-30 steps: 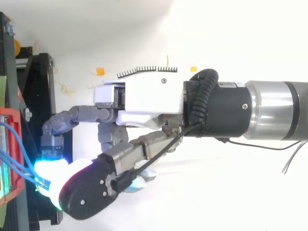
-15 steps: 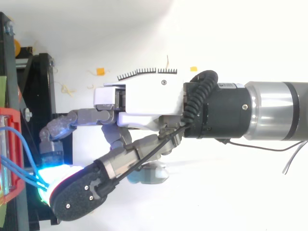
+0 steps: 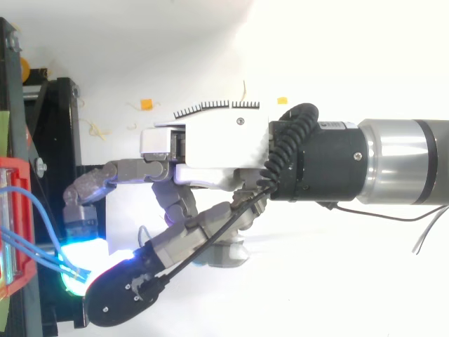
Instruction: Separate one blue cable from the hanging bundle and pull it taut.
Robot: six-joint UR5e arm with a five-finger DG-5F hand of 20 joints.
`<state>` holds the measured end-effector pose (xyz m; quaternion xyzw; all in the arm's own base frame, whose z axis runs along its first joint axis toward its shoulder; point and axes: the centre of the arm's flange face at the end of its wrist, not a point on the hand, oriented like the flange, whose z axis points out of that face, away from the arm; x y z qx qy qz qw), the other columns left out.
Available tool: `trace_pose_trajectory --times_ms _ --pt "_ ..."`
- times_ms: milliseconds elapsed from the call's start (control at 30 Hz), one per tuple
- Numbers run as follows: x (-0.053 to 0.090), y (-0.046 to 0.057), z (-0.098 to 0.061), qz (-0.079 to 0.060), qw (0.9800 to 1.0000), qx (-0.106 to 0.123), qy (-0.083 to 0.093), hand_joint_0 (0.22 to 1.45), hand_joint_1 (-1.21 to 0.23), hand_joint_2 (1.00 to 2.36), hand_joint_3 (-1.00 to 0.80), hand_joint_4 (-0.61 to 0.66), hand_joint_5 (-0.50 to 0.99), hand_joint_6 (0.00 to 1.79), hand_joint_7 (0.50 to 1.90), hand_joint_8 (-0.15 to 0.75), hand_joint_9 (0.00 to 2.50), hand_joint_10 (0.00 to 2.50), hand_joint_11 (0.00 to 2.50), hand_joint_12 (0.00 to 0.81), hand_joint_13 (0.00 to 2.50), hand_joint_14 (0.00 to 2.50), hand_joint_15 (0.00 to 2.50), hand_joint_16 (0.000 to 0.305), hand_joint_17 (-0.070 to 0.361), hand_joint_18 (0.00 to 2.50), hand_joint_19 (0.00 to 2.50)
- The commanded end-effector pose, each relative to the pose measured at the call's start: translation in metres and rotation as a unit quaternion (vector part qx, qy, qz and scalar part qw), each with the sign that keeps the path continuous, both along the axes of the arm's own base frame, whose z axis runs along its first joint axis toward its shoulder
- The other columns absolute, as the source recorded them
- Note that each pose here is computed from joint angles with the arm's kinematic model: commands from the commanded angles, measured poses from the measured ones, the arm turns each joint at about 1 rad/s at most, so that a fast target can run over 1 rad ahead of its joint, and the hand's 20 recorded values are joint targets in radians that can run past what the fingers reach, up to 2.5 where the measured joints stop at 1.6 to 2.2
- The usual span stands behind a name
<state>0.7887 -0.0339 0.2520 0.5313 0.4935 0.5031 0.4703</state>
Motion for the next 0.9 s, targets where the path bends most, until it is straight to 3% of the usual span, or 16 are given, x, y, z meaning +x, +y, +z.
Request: trace_pose_trajectory --times_ms 0,200,400,500,533,567,600,700,767,867 --pt "0.0 0.0 0.0 0.0 1.0 0.002 0.0 0.72 -0.76 1.02 -0.16 0.17 0.14 0.5 1.24 0.175 2.17 0.03 1.0 0.314 2.0 0.02 1.54 0.066 0.149 1.75 0.66" --pt "0.0 0.0 0.0 -0.002 0.9996 0.03 0.001 0.71 -0.8 1.02 -0.05 0.12 0.14 0.5 1.24 0.187 2.19 0.03 0.95 0.327 2.03 0.02 1.5 0.069 0.155 1.79 0.61" --pt "-0.005 0.0 -0.005 0.003 0.9992 0.031 0.024 0.71 -0.82 1.02 -0.04 0.11 0.14 0.51 1.25 0.191 2.19 0.03 0.94 0.336 2.04 0.02 1.51 0.068 0.154 1.79 0.63" --pt "-0.009 0.004 -0.007 0.022 0.9985 0.029 0.04 0.71 -0.82 1.02 -0.04 0.1 0.14 0.5 1.25 0.183 2.19 0.03 0.94 0.328 2.03 0.02 1.51 0.068 0.154 1.79 0.63" --pt "-0.009 0.004 -0.007 0.022 0.9985 0.029 0.04 0.71 -0.82 1.02 -0.04 0.1 0.14 0.5 1.25 0.191 2.19 0.03 0.95 0.329 2.03 0.02 1.53 0.069 0.154 1.79 0.63" --pt "-0.011 0.009 -0.009 0.048 0.9972 0.029 0.049 0.71 -0.82 1.02 -0.04 0.1 0.14 0.5 1.25 0.191 2.19 0.03 0.95 0.329 2.04 0.02 1.51 0.068 0.154 1.79 0.63" --pt "-0.013 0.01 -0.01 0.061 0.9962 0.028 0.055 0.71 -0.82 1.02 -0.04 0.1 0.14 0.51 1.25 0.192 2.19 0.03 0.96 0.326 2.04 0.02 1.52 0.068 0.154 1.79 0.63" --pt "-0.017 0.009 -0.008 0.074 0.9948 0.021 0.067 0.71 -0.82 1.02 -0.03 0.1 0.14 0.5 1.25 0.191 2.19 0.03 0.96 0.329 2.04 0.02 1.52 0.068 0.153 1.79 0.63" --pt "-0.019 0.007 -0.007 0.074 0.9946 0.015 0.071 0.71 -0.82 1.02 -0.04 0.11 0.14 0.5 1.25 0.19 2.19 0.03 0.95 0.326 2.03 0.02 1.51 0.068 0.153 1.78 0.64" --pt "-0.03 0.006 0.01 0.077 0.994 -0.004 0.078 0.71 -0.82 1.02 -0.04 0.11 0.14 0.51 1.25 0.191 2.19 0.03 0.97 0.326 2.03 0.02 1.52 0.068 0.153 1.78 0.63"
